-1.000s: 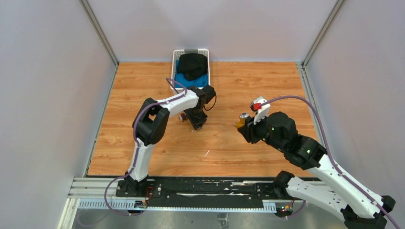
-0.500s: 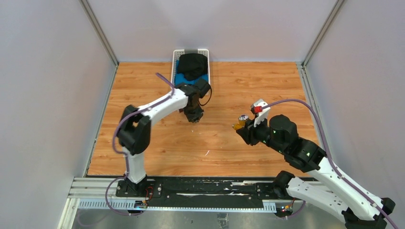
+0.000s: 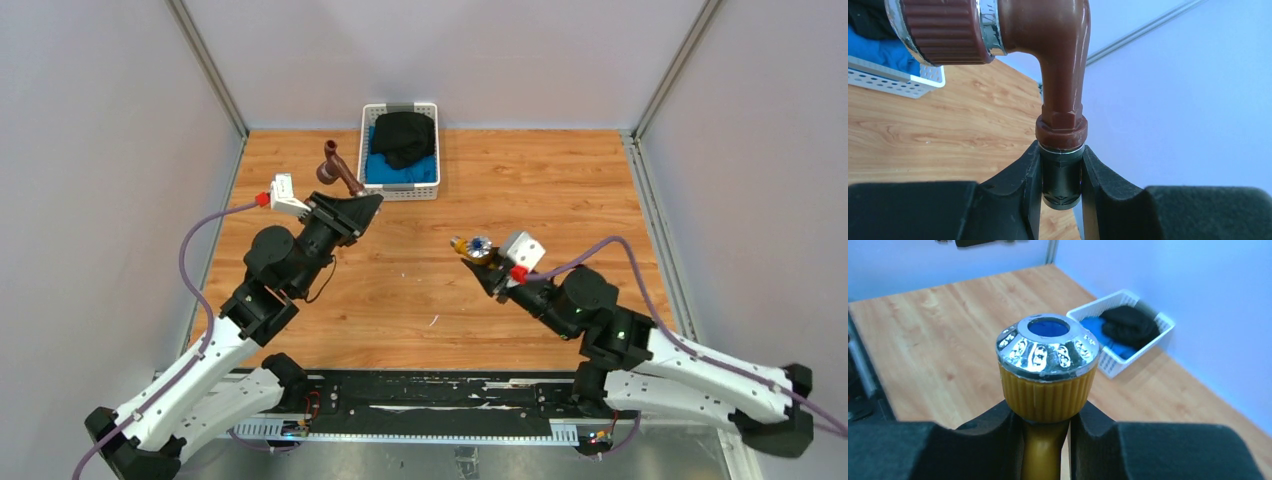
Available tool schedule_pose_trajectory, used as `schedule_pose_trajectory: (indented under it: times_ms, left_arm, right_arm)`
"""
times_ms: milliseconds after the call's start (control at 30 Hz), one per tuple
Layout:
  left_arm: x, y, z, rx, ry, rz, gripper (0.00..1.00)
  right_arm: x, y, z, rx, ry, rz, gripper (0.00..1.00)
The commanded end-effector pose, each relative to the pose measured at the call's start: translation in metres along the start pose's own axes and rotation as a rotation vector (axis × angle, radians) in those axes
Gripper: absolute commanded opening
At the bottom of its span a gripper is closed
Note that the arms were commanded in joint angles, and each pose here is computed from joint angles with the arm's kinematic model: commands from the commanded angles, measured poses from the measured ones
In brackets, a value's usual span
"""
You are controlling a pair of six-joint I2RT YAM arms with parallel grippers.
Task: Install the water faucets
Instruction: Install the water faucet onto the adaptor.
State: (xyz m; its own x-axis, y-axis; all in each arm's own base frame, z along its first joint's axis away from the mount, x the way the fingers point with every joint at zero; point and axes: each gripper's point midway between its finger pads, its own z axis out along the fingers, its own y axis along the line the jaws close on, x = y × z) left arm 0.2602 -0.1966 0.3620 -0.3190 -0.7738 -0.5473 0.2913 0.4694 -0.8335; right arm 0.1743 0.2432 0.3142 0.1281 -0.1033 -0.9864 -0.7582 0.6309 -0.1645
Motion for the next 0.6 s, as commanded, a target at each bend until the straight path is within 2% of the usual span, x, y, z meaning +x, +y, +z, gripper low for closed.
schedule_pose_trajectory:
  times_ms: [0, 267, 367, 433, 567]
  left_arm:
    - [-0.031, -0.023, -0.008, 0.144, -0.164, -0.066, 0.00]
    - [-0.034, -0.016, -0.022, 0.137, -0.183, -0.173, 0.00]
    - [-0.035, -0.013, -0.026, 0.101, -0.169, -0.165, 0.00]
    - [-0.029, -0.015, -0.025, 0.087, -0.124, -0.156, 0.00]
    - [-0.019, -0.017, -0.023, 0.033, -0.035, -0.150, 0.00]
  right_arm:
    - [-0.046, -0.010, 0.017, 0.254, -0.186, -0.334, 0.00]
    - [-0.068, 0.019, 0.029, 0.518, -0.333, -0.734, 0.00]
    - [-0.060, 0.026, 0.045, 0.577, -0.224, -0.840, 0.00]
    - [-0.057, 0.035, 0.054, 0.574, -0.196, -0.880, 0.00]
    - [-0.054, 0.062, 0.061, 0.488, -0.271, -0.976, 0.00]
